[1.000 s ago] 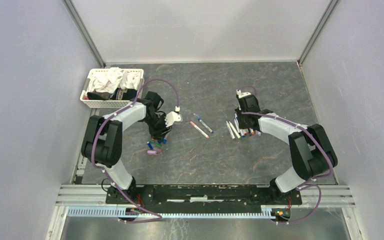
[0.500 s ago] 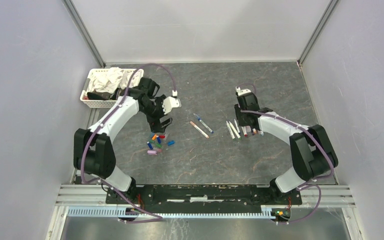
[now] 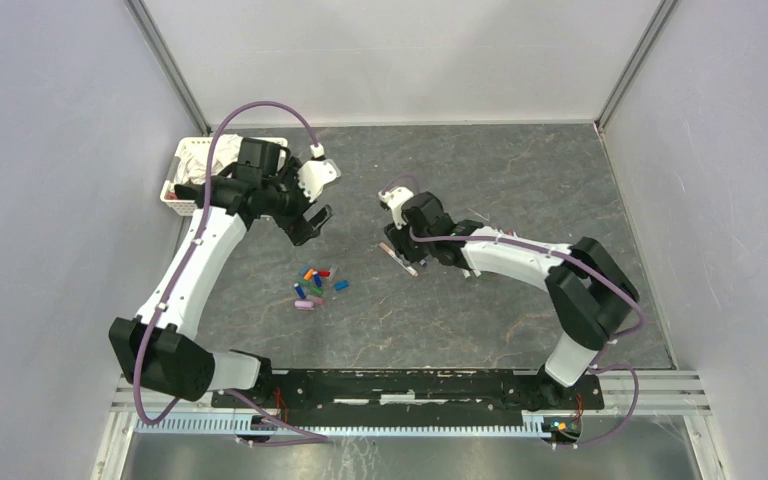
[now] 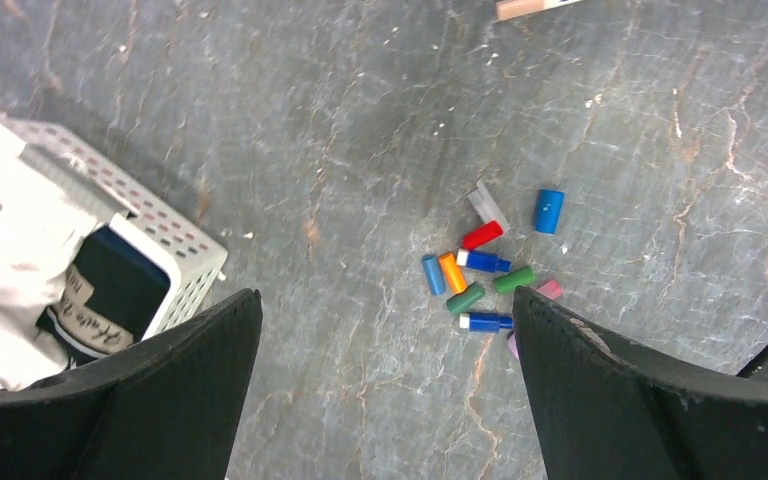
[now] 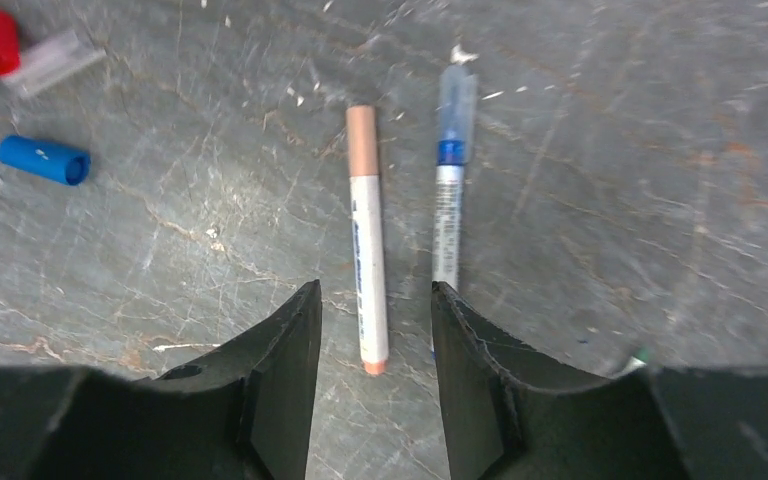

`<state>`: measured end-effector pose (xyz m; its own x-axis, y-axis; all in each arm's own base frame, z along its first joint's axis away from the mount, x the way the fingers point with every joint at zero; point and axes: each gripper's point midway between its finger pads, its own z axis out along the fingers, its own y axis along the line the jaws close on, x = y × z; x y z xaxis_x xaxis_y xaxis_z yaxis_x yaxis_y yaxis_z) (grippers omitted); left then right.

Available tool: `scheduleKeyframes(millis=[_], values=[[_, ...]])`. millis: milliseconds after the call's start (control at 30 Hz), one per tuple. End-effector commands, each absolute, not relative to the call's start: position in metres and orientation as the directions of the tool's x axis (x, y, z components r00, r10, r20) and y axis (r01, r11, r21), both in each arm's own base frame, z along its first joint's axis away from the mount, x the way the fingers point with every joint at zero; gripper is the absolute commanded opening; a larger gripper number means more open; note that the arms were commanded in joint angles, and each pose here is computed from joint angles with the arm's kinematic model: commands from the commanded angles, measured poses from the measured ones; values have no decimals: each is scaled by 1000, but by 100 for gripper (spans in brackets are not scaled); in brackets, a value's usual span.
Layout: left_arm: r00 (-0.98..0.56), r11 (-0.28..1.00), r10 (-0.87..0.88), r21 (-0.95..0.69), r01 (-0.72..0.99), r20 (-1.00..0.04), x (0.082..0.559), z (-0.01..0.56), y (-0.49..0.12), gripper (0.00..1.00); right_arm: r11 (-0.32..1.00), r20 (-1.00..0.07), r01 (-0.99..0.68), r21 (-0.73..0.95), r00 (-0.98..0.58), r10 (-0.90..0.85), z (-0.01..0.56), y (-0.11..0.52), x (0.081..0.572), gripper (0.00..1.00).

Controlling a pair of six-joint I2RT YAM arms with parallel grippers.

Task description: Open the pen caps

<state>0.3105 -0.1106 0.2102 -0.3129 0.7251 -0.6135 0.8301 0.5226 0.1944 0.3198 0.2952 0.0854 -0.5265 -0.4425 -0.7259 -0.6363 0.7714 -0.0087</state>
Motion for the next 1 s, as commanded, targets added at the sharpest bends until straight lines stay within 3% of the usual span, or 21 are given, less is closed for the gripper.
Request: scheduleKeyframes(millis=[0,533,700,967], values=[[-391,588,693,161,793,-606,301,208,-99,100,714,-713,-700,-9,-496,-496,67,315,323,49],[-391,589,679,143,795,-622,288,182,-100,100,709,-612,-704,-35,-546,-572,15,302,314,40],[-366,567,667,123,815,-650,286,188,-108,100,711,-613,-703,-26,-551,-567,14,300,310,30],[-303,490,684,110,865,-664,275,183,-116,100,706,-617,-708,-10,-551,-562,14,300,305,7]])
